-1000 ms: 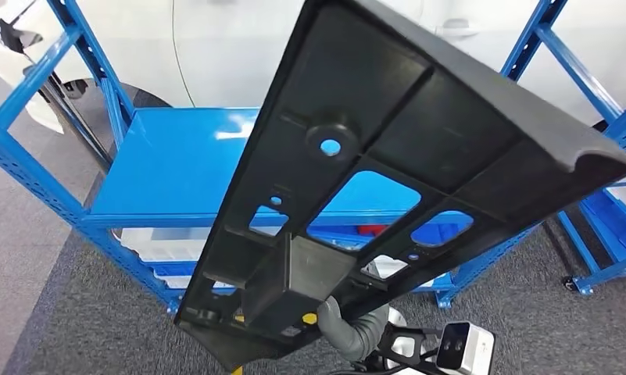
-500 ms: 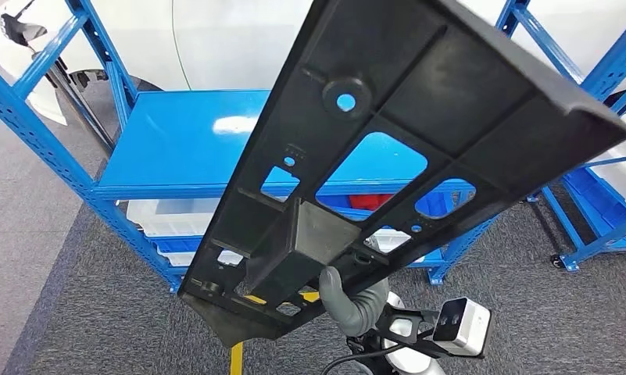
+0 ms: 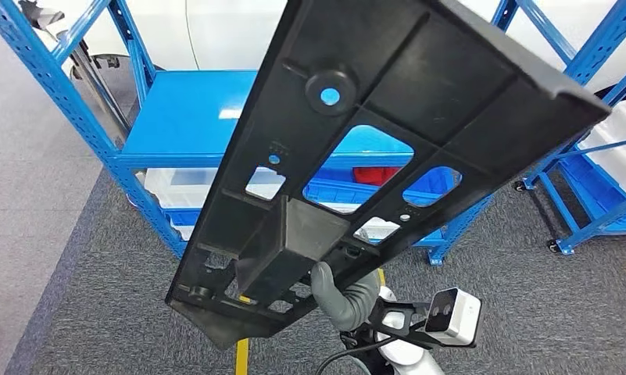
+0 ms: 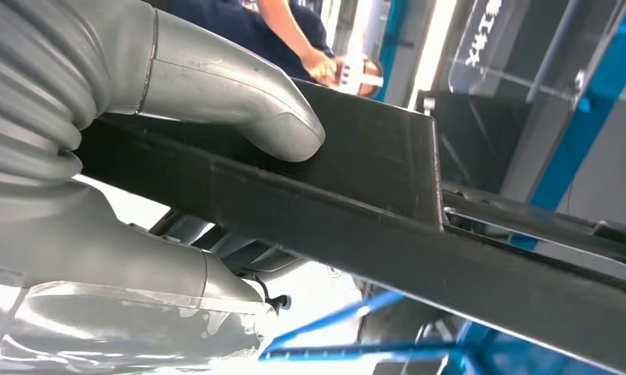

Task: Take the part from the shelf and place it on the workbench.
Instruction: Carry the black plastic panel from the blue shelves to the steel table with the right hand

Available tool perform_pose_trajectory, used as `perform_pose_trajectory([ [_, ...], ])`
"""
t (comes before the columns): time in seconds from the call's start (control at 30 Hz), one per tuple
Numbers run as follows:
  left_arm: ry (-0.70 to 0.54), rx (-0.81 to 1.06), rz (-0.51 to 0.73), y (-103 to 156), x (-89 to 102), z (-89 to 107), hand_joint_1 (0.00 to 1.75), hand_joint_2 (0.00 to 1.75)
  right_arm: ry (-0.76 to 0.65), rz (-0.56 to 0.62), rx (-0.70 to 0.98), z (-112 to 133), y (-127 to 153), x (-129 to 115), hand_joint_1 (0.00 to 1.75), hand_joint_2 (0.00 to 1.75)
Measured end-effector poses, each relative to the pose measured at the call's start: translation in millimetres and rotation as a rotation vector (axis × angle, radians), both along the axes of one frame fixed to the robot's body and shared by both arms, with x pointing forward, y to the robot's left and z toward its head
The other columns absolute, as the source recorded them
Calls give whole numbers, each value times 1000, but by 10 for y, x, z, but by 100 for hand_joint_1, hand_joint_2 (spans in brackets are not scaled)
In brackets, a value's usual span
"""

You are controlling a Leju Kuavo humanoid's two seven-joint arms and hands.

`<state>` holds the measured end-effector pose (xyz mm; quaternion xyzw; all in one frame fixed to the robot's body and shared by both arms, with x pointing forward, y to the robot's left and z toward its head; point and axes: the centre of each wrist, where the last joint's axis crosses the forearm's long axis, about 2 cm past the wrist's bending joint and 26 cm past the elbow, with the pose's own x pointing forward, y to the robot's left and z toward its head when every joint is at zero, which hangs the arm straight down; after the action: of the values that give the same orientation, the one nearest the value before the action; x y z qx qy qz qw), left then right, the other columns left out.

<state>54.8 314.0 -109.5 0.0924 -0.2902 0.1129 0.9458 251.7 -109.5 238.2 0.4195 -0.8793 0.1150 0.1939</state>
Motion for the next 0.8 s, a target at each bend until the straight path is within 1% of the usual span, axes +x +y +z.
perform_pose_trajectory([
  [0.27,123,3,23,-26,-30,-4,0,175,29,3,-51,-159,-77,-5,175,175],
  [0.53,143,7,30,-14,-27,-3,0,175,27,12,-57,-170,-108,5,175,175],
  [0.67,159,55,37,91,-25,4,0,175,24,36,-54,-169,-149,26,175,175],
  [0.8,157,67,40,128,-33,5,0,175,24,34,-55,-172,-155,28,175,175],
])
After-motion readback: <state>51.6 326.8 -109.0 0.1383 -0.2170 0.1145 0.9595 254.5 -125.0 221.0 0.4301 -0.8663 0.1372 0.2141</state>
